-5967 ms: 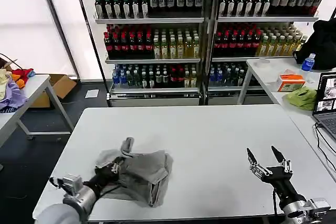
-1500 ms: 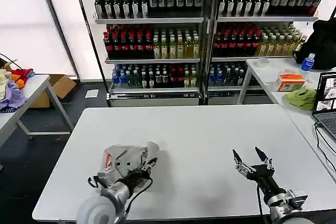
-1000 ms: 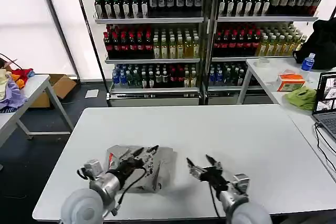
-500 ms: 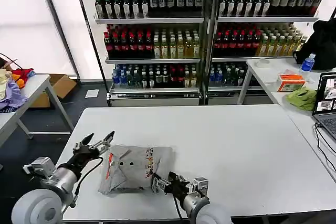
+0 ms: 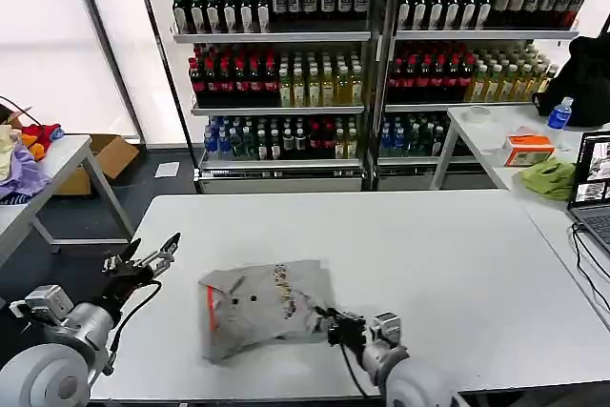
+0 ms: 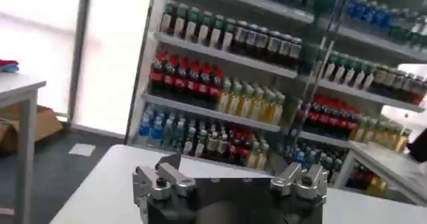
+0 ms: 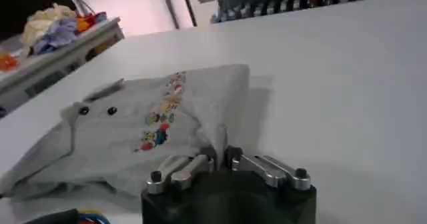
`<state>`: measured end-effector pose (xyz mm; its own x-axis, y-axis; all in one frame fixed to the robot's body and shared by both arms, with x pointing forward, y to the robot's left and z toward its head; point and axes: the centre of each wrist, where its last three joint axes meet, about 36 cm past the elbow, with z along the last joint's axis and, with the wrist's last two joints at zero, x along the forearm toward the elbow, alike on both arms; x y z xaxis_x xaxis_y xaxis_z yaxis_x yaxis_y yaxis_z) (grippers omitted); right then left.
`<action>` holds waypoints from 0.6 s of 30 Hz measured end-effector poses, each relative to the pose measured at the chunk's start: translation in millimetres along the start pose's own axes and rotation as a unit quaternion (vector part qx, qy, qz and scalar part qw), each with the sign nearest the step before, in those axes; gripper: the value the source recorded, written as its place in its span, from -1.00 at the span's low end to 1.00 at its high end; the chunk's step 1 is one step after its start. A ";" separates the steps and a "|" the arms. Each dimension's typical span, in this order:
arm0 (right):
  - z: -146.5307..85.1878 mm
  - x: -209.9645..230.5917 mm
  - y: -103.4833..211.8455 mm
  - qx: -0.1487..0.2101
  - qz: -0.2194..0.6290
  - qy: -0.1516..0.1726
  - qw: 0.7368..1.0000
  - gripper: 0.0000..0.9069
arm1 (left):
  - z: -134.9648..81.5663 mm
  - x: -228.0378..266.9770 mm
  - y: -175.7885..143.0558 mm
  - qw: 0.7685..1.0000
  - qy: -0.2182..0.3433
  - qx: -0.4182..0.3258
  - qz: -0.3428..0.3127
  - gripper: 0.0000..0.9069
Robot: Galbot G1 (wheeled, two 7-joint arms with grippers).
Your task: Fold and organize the clothes.
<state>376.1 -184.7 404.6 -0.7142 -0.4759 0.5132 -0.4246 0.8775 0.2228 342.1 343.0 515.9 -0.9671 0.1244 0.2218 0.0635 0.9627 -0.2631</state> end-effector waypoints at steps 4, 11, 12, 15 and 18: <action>-8.9 17.1 -32.5 0.031 0.020 0.001 0.999 -1.00 | 0.5 -1.0 2.1 1.000 0.000 0.003 -0.002 1.00; -19.0 51.1 -60.8 0.057 0.049 -0.006 0.997 1.00 | 2.1 -1.1 2.1 1.000 0.001 0.007 0.001 1.00; -19.0 56.0 -62.6 0.059 0.052 -0.006 0.997 1.00 | 2.4 -0.7 2.5 1.000 0.001 0.007 0.001 1.00; -16.4 71.7 -64.7 0.066 0.059 -0.006 0.996 1.00 | 3.2 -0.1 2.2 1.000 0.002 0.008 0.002 1.00; -12.5 87.0 -62.4 0.071 0.066 -0.005 0.995 1.00 | 2.9 0.5 0.3 1.000 0.000 0.009 0.005 1.00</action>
<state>347.4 -280.1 445.7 -0.7734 -0.3588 0.5226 -0.4009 0.9154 0.0352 341.0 342.6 513.1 -0.9663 0.1339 0.2198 0.0682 0.9567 -0.2829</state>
